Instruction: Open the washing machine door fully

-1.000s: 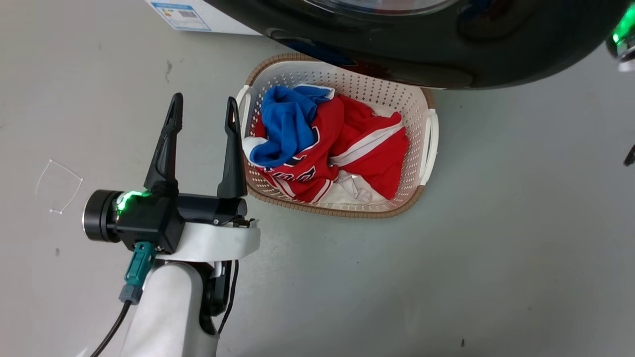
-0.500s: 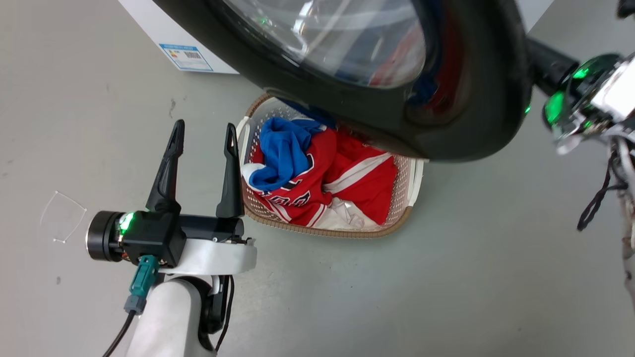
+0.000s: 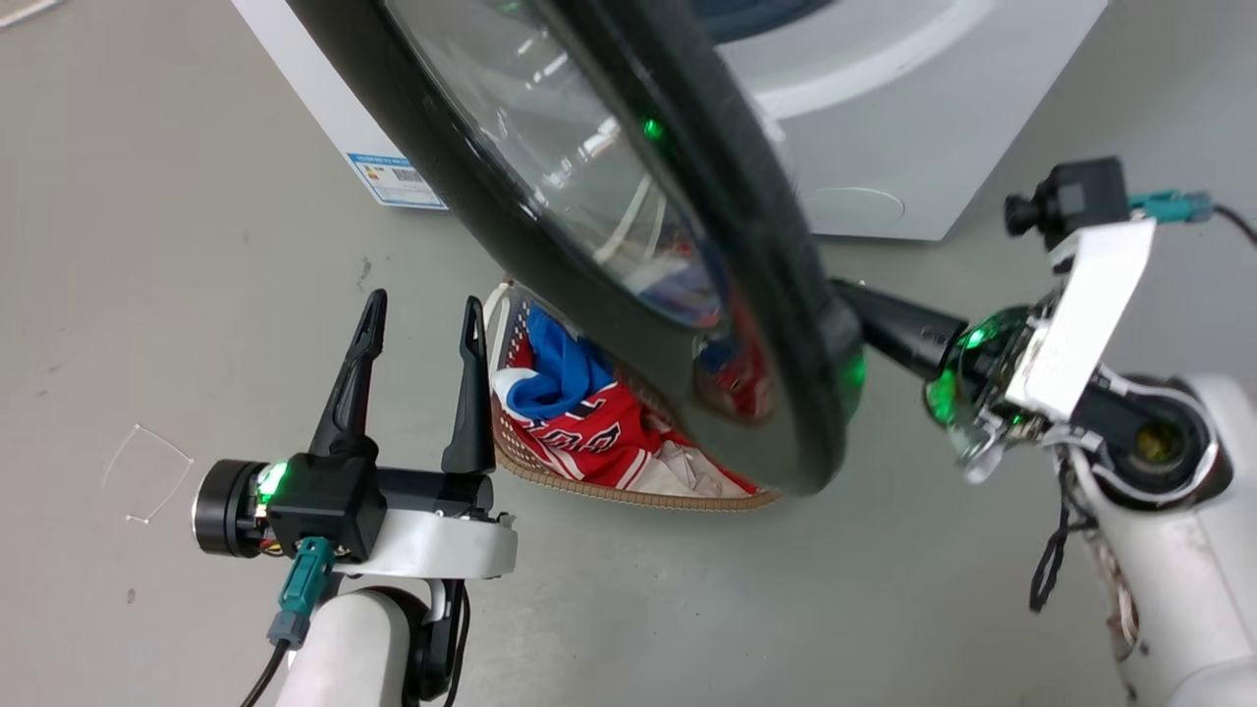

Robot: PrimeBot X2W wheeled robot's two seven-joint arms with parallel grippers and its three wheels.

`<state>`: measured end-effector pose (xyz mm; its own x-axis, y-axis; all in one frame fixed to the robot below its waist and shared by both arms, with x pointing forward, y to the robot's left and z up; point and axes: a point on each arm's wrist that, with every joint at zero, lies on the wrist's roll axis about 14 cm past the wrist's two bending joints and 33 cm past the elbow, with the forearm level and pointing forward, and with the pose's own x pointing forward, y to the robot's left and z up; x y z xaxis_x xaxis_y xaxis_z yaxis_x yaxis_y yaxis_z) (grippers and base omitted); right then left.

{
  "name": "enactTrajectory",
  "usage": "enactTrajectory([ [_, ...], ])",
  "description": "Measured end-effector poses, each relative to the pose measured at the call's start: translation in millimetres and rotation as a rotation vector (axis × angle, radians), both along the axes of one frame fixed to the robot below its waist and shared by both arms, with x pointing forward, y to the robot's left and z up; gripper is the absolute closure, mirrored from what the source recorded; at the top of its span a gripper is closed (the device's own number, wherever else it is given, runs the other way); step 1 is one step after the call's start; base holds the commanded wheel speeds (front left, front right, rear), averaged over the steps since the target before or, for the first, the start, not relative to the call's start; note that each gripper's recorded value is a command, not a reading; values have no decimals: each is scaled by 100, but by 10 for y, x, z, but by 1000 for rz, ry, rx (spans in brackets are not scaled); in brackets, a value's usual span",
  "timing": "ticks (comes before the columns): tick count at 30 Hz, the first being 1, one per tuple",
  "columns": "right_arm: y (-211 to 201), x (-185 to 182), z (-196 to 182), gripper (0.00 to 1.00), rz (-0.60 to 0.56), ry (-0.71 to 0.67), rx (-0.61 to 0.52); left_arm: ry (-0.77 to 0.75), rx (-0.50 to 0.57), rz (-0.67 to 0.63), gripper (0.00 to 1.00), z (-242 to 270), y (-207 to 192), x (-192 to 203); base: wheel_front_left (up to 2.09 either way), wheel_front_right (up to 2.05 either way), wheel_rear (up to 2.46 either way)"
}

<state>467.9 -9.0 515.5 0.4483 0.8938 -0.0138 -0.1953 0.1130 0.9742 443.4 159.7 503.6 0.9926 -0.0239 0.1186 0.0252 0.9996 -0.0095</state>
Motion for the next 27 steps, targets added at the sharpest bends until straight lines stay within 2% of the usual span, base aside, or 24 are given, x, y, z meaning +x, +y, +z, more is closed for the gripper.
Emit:
enactTrajectory([
  [18, 509, -817, 61, 100, 167, 61, 88, -3, 5, 34, 0, 93, 92, -270, 0, 0, 0],
  [21, 482, -871, 70, 100, 135, 70, 99, -7, 6, 39, 0, 120, 104, -330, 0, 0, 0],
  [27, 244, -881, 145, 100, -22, 70, 134, -4, 8, 49, 0, 137, 132, -505, 0, 0, 0],
])
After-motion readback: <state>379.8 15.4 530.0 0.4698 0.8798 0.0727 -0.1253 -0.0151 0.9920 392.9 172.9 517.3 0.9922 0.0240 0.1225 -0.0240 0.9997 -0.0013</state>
